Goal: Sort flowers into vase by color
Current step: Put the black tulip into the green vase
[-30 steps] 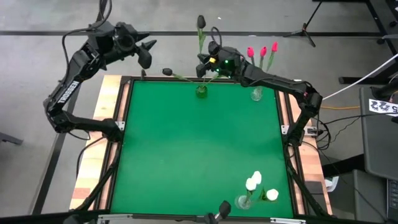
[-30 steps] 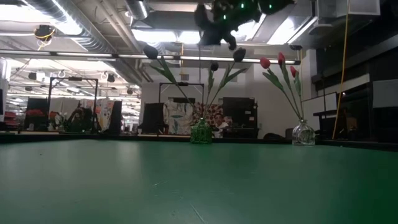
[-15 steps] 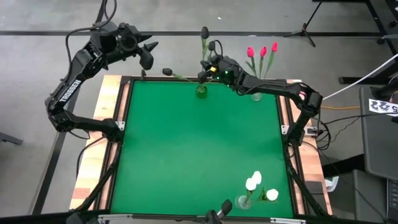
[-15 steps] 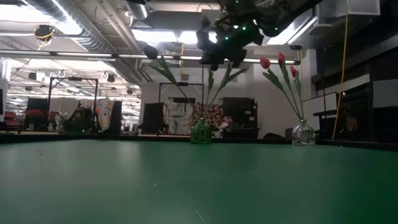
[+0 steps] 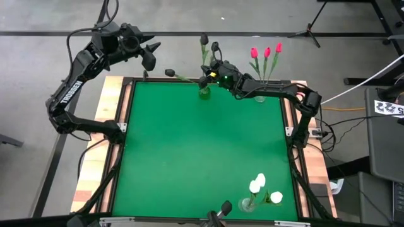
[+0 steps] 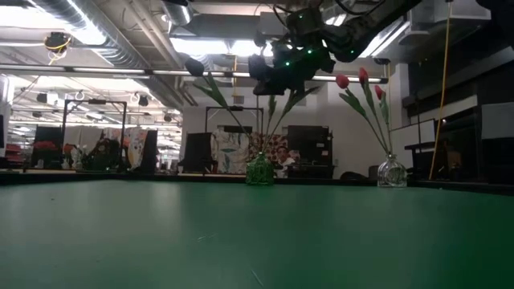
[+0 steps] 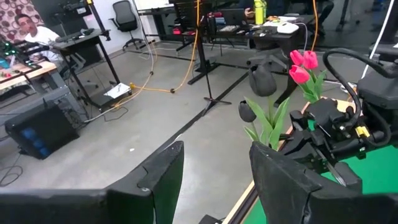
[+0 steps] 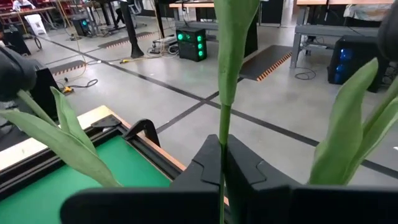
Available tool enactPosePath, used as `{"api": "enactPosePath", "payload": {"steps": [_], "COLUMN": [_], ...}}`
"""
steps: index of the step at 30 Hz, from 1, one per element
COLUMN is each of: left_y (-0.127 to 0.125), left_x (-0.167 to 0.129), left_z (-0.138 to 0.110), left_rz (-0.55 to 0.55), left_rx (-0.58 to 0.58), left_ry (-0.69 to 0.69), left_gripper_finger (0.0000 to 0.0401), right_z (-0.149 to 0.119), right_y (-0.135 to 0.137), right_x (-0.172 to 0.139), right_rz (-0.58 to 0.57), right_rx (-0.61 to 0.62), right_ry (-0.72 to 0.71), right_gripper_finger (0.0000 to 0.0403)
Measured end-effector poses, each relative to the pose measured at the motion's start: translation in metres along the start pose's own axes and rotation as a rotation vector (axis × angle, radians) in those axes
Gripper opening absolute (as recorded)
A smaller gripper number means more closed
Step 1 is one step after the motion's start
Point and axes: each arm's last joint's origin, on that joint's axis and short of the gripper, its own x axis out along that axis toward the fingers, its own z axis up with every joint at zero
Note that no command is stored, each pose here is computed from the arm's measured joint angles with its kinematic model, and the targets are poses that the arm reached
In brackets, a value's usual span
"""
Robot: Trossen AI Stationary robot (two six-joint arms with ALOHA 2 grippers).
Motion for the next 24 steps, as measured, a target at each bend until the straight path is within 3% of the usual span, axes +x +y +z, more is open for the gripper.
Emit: {"api": "enactPosePath", "payload": {"steps": [24], "left_y": [0.0], "left_x": [0.0], "left_z": [0.0], "left_rz": [0.003], "left_rx": [0.014], "left_ry": [0.001], "left_gripper_finger": [0.0182], "right_z": [-0.011], "right_y": [-0.002], "right_x": [-0.001], "right_rz": [-0.025], "right_rx": [-0.053], "right_ry": [0.09], "right_gripper_finger": [0.0001]}}
